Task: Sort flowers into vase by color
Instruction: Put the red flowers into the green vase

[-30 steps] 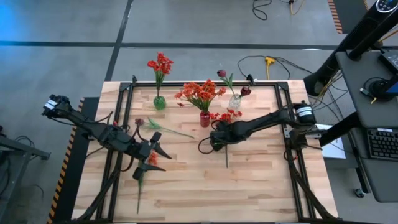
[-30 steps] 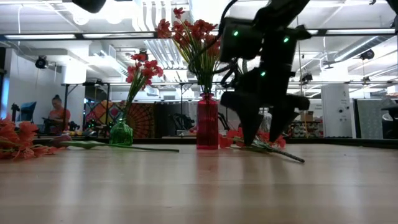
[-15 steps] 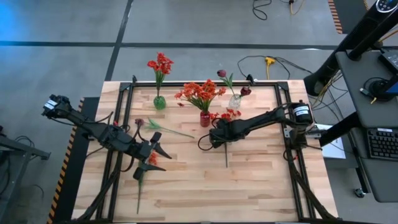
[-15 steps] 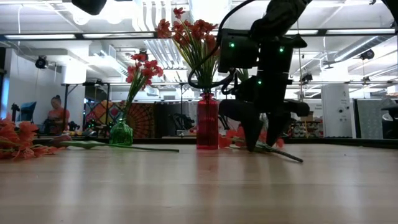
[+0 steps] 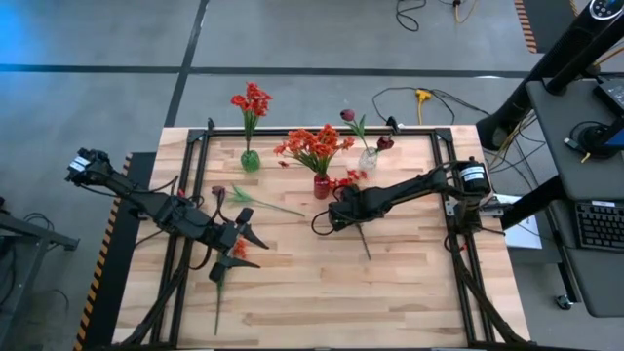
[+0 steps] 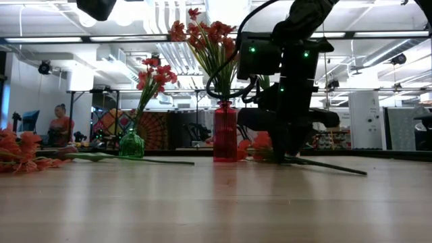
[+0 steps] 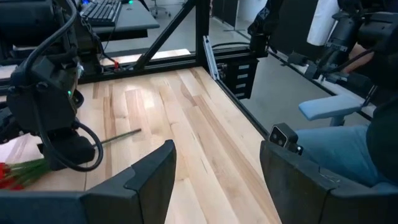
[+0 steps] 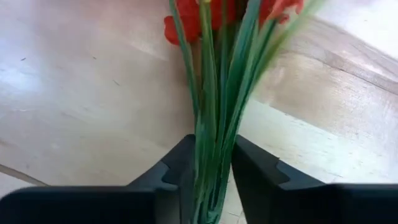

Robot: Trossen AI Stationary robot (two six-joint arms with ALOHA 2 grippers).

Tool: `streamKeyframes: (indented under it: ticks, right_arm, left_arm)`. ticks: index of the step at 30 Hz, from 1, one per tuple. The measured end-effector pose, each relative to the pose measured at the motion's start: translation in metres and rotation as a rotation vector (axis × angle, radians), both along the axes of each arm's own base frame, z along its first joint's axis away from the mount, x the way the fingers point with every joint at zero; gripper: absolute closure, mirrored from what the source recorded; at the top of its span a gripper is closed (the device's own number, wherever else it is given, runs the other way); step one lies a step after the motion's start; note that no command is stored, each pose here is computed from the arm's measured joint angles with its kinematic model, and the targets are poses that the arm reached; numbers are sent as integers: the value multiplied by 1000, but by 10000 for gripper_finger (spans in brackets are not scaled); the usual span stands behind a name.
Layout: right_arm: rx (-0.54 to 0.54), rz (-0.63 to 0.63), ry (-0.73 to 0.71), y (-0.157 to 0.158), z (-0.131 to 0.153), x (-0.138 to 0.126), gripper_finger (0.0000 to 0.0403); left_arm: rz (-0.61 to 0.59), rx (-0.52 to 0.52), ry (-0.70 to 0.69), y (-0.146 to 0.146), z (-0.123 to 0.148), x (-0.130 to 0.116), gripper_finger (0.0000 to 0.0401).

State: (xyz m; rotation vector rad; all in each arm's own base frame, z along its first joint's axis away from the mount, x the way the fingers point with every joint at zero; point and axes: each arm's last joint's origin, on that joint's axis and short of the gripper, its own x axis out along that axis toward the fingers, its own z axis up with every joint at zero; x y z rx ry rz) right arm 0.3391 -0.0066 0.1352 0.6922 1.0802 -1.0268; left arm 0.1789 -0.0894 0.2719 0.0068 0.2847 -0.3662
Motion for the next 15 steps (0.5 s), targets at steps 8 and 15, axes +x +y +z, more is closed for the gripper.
streamKeyframes:
  ticks: [8,15]
  right_arm:
    - [20,3,9,1,5,-3,358]
    - [34,45,67,11,28,-20,369]
  left_arm:
    - [3,-7,8,0,0,0,186]
    - [58,11,12,2,-2,0,186]
